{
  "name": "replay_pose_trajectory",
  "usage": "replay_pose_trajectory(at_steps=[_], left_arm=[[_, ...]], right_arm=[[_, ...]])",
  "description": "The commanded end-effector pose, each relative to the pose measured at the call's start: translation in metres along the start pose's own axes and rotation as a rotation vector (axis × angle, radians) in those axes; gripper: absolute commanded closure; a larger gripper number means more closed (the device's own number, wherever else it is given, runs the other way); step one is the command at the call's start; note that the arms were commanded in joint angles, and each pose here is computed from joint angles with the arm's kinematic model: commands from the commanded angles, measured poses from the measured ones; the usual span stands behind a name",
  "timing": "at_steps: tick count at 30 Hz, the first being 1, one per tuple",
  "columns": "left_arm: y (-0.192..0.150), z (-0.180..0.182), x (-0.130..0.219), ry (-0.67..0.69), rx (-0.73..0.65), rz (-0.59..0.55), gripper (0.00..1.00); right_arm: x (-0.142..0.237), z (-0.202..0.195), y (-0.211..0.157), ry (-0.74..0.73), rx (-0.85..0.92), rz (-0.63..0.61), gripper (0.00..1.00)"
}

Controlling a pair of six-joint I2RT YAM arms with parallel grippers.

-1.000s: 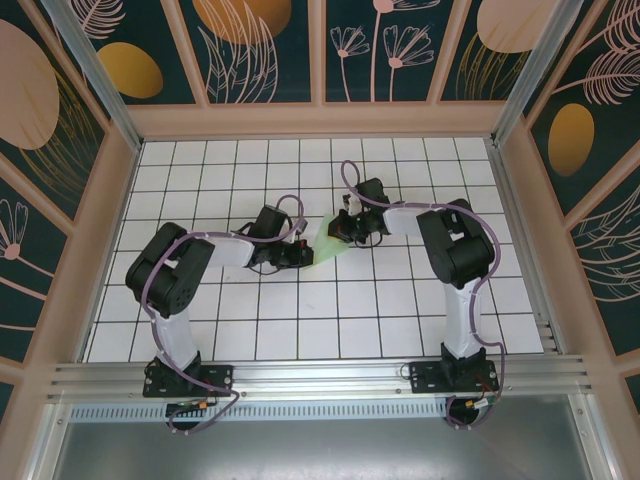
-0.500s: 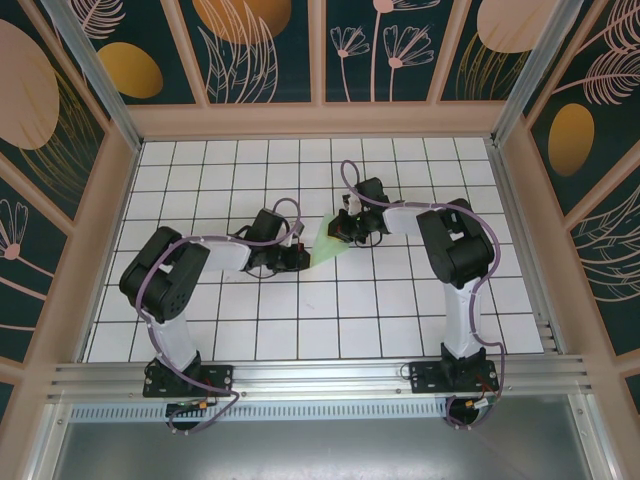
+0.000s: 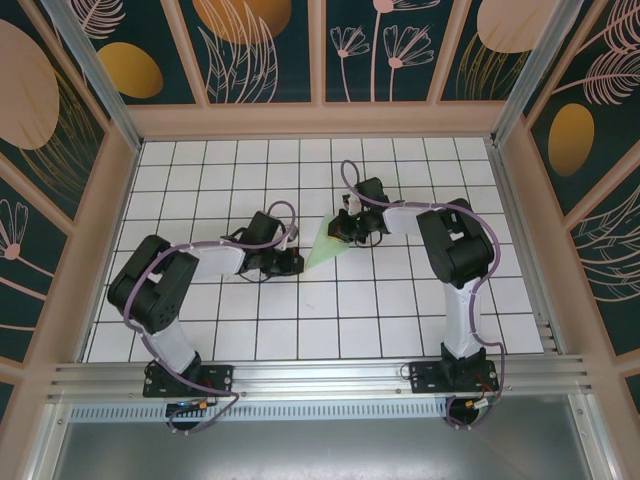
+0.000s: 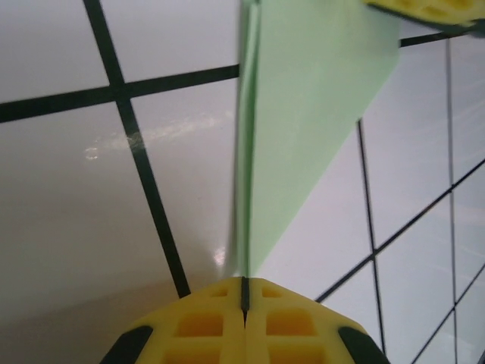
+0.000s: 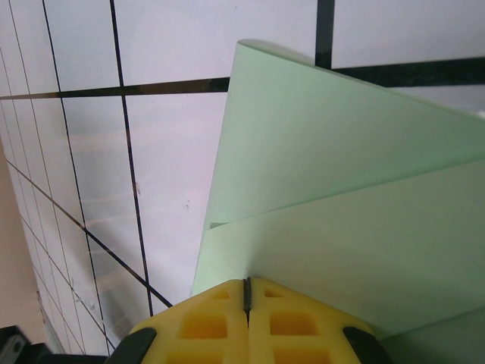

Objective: Fold a paper plane with a square sheet of paper (pick it up from the middle)
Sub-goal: Fourth fold the wing at the center of the table.

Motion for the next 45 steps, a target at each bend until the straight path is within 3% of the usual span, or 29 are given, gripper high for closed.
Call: replay_pose_trajectory(at_steps=[1,5,11,19,31,45], left_arm=[[0.017,-0.029,0.021,-0.081,-0.049,-0.117,0.96],[0.029,-0.042,0.02,-0.154,-0.029,-0.164,0.95],[0.037,-0.038,-0.006,-0.153,0.011,-0.108,0.95],[0.022,-0.018,-0.032,-0.085,0.054,-0.011,0.99],[0.002,0.018,-0.042,0.064,0.113,0.014,1.0],[0.003,0.019,-0.041,0.059,0.123,-0.003,1.0]], right_arm=[[-0.021,-0.065,-0.045,-0.246,-0.12,0.13,0.97],[-0.022,-0.064,-0.044,-0.244,-0.122,0.128,0.97],[-0.023,-0.064,-0.043,-0.236,-0.127,0.126,0.97],[-0.022,-0.056,-0.037,-0.215,-0.113,0.114,0.97],[0.009,0.024,0.008,0.022,0.161,-0.091,0.97],[0.002,0.044,-0.039,0.12,0.193,-0.003,0.97]])
Point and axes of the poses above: each hand's point on the last joint's axis, 136 mm out from that joint toward the fingers, its own x axis back along the fingers, its own z axis along the line the jaws close on, y = z × x, the point moved 6 cm from there along x, back along the fingers, and after that the axes turned 9 degrees about x, right-handed, at the moved point
